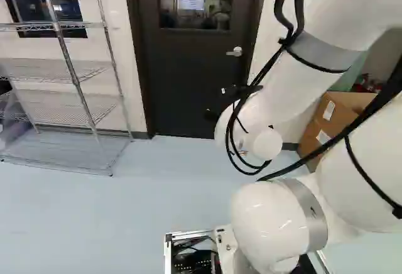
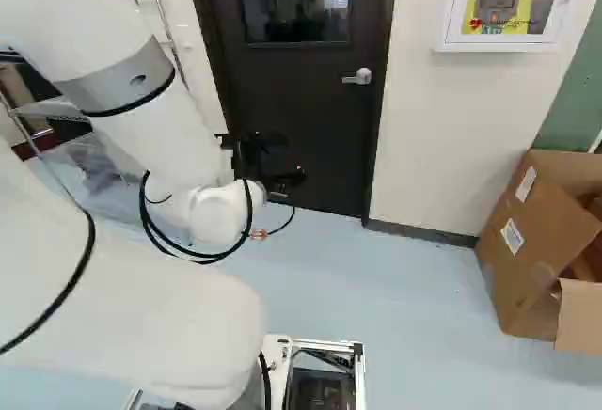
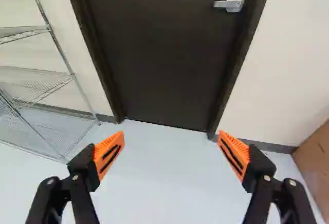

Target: Open the door and move inside

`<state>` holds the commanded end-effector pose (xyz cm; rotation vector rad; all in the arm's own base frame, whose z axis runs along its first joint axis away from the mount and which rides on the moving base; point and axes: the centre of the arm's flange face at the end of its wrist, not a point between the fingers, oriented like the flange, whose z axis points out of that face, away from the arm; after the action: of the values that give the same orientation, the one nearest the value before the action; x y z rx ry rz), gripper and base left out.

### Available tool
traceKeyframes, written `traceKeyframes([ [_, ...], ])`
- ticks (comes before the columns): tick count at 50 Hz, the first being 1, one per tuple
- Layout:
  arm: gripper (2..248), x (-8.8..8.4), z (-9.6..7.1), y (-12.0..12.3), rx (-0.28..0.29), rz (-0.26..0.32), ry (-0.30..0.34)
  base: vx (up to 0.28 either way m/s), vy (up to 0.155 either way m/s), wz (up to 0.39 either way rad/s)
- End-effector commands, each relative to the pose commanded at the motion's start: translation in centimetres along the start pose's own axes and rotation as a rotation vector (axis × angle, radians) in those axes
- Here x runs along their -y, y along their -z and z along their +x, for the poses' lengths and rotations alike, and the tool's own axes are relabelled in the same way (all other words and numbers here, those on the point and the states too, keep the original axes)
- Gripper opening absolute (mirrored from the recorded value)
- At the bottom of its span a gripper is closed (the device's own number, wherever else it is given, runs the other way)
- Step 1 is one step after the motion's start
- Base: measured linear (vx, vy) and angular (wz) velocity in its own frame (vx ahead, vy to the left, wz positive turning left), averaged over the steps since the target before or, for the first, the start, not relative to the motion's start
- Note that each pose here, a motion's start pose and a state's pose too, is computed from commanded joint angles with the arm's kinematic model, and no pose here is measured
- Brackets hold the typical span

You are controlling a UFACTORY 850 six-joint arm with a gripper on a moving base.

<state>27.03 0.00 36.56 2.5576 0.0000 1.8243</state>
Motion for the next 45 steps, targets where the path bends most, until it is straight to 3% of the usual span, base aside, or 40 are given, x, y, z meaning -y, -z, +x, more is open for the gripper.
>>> traceKeyframes([
  [45,247,0.0,0.0,0.0,0.0,0.0,0.0,0.0,0.0,0.0],
])
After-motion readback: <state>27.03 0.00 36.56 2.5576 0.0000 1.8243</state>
